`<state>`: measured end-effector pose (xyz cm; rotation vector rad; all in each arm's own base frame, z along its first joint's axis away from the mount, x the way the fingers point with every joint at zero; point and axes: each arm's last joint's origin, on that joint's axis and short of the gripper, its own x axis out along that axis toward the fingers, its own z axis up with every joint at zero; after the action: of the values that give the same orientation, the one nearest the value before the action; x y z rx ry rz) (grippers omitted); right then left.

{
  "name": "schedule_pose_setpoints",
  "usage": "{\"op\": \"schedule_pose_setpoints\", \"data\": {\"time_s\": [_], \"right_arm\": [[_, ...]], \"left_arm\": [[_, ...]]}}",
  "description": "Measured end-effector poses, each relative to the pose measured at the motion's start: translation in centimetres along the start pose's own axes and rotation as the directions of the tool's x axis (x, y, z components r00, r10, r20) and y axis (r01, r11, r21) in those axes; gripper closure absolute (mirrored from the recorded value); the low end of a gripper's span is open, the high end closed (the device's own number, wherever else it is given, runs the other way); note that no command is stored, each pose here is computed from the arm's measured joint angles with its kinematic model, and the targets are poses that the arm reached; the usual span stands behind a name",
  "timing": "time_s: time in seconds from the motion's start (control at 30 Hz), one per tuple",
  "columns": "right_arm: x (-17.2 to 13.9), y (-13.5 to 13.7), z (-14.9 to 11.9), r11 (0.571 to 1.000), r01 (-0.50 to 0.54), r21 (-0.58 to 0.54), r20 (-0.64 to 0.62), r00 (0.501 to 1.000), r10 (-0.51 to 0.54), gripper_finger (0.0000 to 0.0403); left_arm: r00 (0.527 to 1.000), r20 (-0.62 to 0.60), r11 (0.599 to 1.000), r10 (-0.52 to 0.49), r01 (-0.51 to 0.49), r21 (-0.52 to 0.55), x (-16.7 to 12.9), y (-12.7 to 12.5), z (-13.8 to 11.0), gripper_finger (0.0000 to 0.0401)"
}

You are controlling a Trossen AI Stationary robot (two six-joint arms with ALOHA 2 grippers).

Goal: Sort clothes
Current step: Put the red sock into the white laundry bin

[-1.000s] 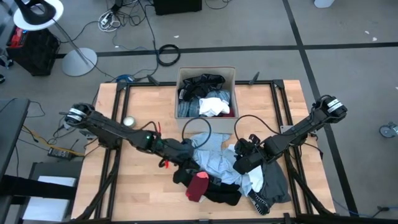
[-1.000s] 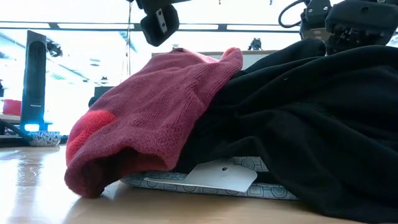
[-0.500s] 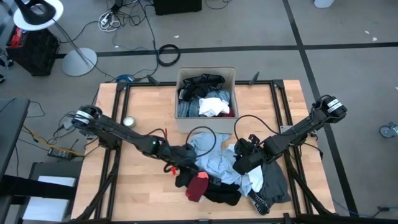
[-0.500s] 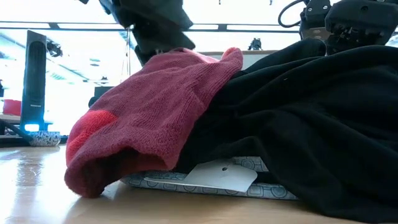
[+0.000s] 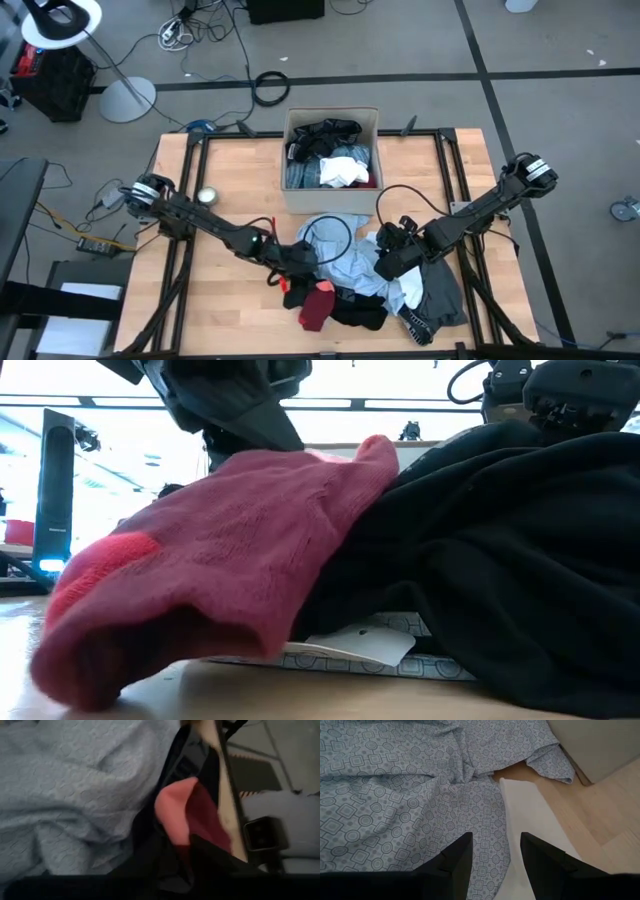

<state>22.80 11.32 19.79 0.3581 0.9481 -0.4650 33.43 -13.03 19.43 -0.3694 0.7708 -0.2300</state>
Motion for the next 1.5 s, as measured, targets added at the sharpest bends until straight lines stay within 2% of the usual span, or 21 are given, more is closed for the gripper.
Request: {"op": "schedule_pose_setpoints", "data": {"time_s": [0.17, 0.2, 0.5, 0.93, 1.27, 1.5], "right_arm": [[0.0, 0.0, 0.0, 1.0, 0.0, 0.0, 0.0, 1.0, 0.0, 0.0236], [0.0, 0.0, 0.0, 1.0, 0.0, 0.0, 0.0, 1.0, 0.0, 0.0236], [0.0, 0.0, 0.0, 1.0, 0.001, 0.001, 0.0, 1.0, -0.001, 0.0236], [0.0, 0.1, 0.0, 1.0, -0.005, -0.004, 0.004, 1.0, 0.005, 0.0236], [0.0, 0.3, 0.2, 0.999, -0.03, -0.026, 0.02, 0.999, 0.031, 0.0236], [0.0, 0.4, 0.3, 0.999, -0.04, -0.02, 0.027, 0.999, 0.041, 0.0236]], "left_arm": [[0.997, 0.046, 0.998, -0.068, 0.068, 0.005, 0.0, -0.4, 0.6, 0.0383], [0.995, 0.058, 0.997, -0.078, 0.078, 0.007, 0.0, -0.5, 0.7, 0.039], [0.987, 0.139, 0.997, -0.081, 0.082, -0.003, -1.4, 0.4, 2.4, 0.0399], [0.942, 0.33, 0.995, -0.068, 0.04, 0.09, -8.6, 1.5, 6.2, 0.04], [0.94, 0.336, 0.996, -0.058, 0.03, 0.087, -8.8, 1.6, 6.2, 0.0375], [0.941, 0.335, 0.996, -0.052, 0.025, 0.085, -8.6, 1.6, 6.2, 0.0371]]}}
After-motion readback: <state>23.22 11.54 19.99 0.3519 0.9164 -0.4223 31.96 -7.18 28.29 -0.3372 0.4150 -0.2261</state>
